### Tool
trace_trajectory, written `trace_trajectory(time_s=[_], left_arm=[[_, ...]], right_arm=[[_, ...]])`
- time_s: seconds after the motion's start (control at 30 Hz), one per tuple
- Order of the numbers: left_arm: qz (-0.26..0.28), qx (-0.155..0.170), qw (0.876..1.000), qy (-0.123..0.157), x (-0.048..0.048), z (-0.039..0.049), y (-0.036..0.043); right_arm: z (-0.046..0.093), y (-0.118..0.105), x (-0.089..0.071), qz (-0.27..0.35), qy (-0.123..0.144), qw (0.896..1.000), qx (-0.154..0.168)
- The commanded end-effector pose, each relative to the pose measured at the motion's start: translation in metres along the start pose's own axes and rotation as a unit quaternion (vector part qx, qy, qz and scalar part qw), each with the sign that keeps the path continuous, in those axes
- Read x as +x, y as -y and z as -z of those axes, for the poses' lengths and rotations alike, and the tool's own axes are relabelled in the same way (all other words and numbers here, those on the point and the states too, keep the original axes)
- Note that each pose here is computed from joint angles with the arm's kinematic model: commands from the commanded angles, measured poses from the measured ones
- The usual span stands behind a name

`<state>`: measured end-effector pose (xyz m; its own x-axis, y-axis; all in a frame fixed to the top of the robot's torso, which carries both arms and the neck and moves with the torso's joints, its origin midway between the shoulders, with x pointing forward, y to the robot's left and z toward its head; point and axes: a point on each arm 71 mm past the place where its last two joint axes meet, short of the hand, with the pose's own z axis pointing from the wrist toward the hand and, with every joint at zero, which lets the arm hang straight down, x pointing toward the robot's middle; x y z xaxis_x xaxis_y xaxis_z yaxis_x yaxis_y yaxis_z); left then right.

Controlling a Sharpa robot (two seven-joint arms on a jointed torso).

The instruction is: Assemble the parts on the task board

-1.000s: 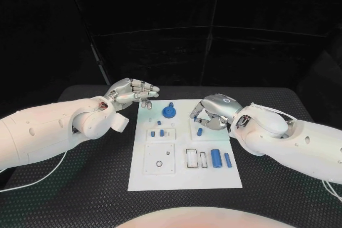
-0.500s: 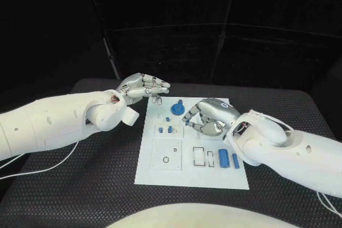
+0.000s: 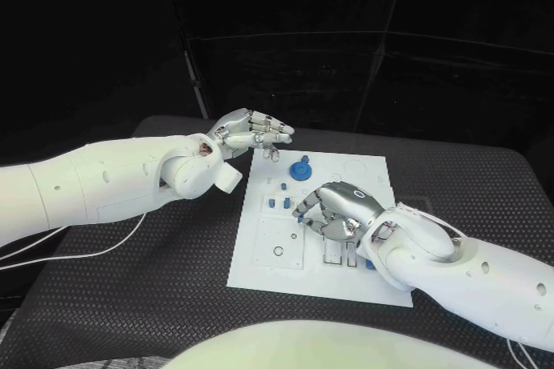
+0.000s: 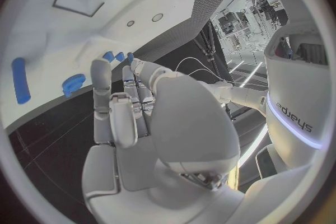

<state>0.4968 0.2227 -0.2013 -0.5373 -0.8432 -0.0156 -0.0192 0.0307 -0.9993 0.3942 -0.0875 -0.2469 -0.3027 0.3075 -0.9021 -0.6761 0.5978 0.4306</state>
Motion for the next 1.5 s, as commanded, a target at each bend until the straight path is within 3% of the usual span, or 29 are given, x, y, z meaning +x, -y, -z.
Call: trace_trajectory(time_s=[0.03, 0.7, 1.5], left_arm=[[-0.001, 0.010, 1.000, 0.000, 0.0003, -0.0014, 0.0024], [0.001, 0.010, 1.000, -0.007, 0.0044, -0.0036, 0.0024], [0.003, 0.007, 1.000, -0.012, 0.0052, -0.0040, 0.0020]], right_arm=[[-0.001, -0.003, 0.004, 0.017, 0.005, 1.000, -0.020], [-0.007, 0.000, 0.026, 0.014, -0.020, 1.000, -0.009], [-0.008, 0.003, 0.036, 0.014, -0.046, 0.999, 0.002]])
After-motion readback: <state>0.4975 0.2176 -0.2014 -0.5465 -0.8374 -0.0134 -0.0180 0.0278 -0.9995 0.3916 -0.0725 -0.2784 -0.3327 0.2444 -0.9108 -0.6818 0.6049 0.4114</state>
